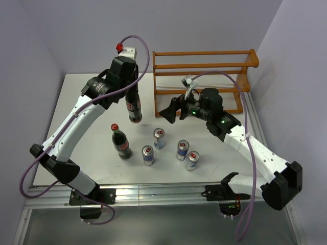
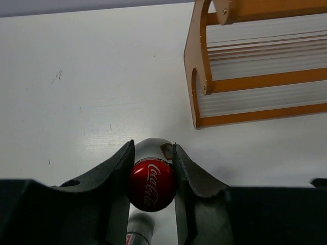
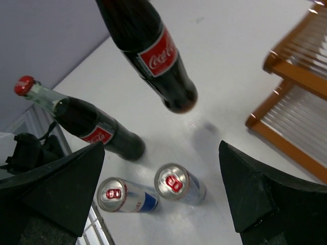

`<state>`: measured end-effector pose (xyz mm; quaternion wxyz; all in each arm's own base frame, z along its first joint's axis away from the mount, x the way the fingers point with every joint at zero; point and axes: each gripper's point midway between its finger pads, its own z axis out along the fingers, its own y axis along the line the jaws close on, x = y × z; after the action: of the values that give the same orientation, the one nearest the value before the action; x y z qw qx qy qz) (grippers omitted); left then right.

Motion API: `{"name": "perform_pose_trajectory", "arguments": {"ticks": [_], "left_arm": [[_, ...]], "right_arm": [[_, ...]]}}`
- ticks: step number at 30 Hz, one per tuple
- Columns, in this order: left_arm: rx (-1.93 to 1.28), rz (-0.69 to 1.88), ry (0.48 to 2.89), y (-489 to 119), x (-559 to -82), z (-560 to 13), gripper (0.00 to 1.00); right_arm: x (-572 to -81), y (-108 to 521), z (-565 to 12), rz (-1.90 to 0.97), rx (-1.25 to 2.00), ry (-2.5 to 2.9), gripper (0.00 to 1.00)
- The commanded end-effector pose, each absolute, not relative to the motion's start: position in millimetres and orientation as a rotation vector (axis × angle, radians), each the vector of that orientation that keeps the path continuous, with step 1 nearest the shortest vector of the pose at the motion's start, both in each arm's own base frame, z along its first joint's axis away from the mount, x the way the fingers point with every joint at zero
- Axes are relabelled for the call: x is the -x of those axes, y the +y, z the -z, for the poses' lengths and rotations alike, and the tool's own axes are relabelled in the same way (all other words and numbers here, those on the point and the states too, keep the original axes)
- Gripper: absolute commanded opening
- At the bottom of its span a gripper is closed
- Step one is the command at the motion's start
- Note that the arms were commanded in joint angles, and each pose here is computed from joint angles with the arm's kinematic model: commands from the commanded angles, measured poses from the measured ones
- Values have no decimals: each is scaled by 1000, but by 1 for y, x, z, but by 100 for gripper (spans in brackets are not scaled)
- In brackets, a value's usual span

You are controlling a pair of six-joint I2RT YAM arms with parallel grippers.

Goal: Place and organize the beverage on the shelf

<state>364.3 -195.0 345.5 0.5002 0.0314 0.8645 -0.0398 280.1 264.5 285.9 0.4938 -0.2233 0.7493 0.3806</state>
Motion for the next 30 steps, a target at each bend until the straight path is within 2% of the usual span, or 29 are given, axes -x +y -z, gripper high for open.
{"name": "perform_pose_trajectory", "arguments": {"ticks": [1,6,12,23,25,26,28,30], "left_arm": [[-12,318,1787,-193,-341,-466,0],[-87,422,1778,-209,-325,-481,0],[-154,493,1763,-222,-309,-494,0],[-192,554,1728,-234,-293,-509,0],[-195,549,1730,-234,-293,-509,0],[-194,545,1731,-234,-293,-509,0],[-194,541,1728,-232,-293,-511,0],[-192,541,1726,-231,-292,-511,0]], "right_arm": [[-279,296,-336,-1035,665,1579,100],[-288,318,-349,-1001,711,1472,99],[-304,343,-335,-906,784,1490,98],[-300,378,-312,-968,921,1475,92],[-302,380,-312,-943,947,1449,87],[-302,381,-312,-939,950,1446,76],[-301,382,-312,-937,956,1440,69],[-300,383,-318,-938,958,1411,56]]}}
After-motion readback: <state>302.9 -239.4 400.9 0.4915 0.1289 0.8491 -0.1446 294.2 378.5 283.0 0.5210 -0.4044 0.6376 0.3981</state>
